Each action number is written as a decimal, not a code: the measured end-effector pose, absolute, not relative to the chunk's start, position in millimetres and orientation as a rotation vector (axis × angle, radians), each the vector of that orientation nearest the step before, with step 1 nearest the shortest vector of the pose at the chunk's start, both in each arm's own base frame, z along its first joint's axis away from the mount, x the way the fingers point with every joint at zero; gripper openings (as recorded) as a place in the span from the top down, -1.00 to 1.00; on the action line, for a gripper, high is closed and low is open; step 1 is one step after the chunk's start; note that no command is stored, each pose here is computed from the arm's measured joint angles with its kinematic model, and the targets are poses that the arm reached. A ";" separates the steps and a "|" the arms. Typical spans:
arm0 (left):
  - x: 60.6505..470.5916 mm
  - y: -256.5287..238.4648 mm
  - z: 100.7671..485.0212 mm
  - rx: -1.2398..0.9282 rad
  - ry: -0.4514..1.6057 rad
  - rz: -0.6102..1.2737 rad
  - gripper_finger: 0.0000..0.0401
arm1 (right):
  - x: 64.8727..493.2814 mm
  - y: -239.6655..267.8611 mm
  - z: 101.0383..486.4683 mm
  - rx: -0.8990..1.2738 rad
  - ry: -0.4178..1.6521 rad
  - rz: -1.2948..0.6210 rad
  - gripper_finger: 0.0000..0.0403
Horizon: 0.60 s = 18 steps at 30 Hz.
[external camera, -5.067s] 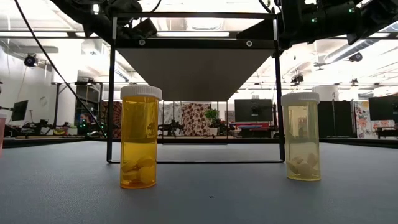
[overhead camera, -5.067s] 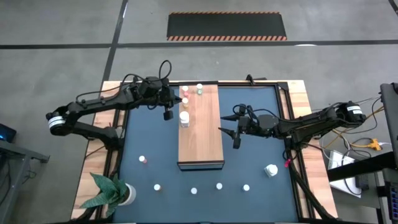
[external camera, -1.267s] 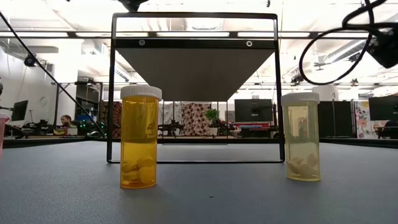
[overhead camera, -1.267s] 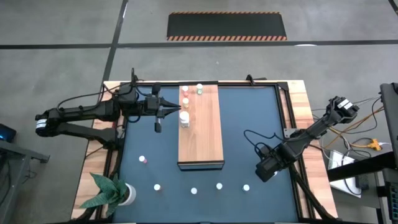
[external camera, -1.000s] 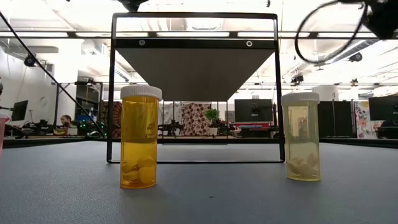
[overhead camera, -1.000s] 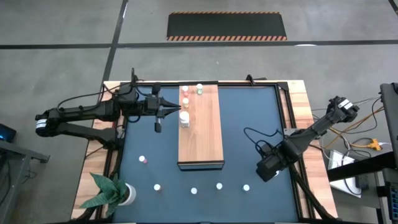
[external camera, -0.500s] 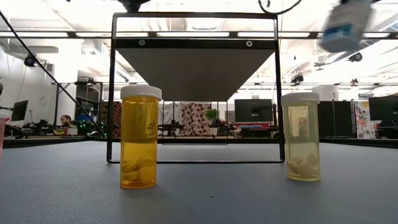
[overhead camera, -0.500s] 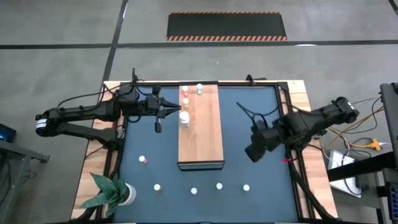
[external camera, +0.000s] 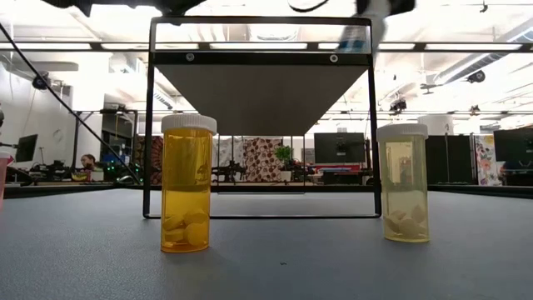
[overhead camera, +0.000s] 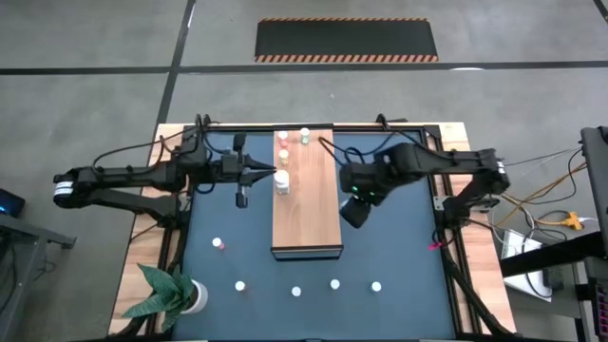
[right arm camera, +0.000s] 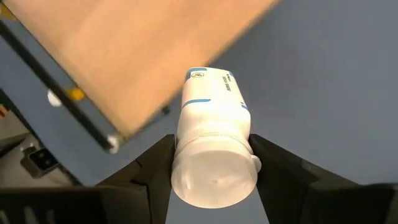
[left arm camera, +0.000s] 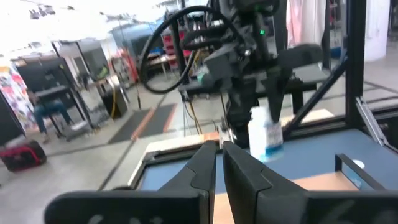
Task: Pick and place medicine bottles onto shelf by color
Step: Put the white medicine bottle on the shelf aligned with the white pill bottle
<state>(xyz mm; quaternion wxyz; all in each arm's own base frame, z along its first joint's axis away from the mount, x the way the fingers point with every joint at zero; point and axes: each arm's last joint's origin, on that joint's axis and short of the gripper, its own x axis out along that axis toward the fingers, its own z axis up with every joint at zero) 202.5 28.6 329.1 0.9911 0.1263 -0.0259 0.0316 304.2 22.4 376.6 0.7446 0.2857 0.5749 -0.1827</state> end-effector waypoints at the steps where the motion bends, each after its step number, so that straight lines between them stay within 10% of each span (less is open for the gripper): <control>1: 201.6 28.4 327.8 0.258 -0.066 0.066 0.94 | 309.8 18.4 378.0 0.611 1.251 -0.394 0.11; 18: 182.8 25.7 306.6 0.270 -0.168 0.079 0.94 | 371.8 -30.1 366.8 0.473 1.267 -0.393 0.11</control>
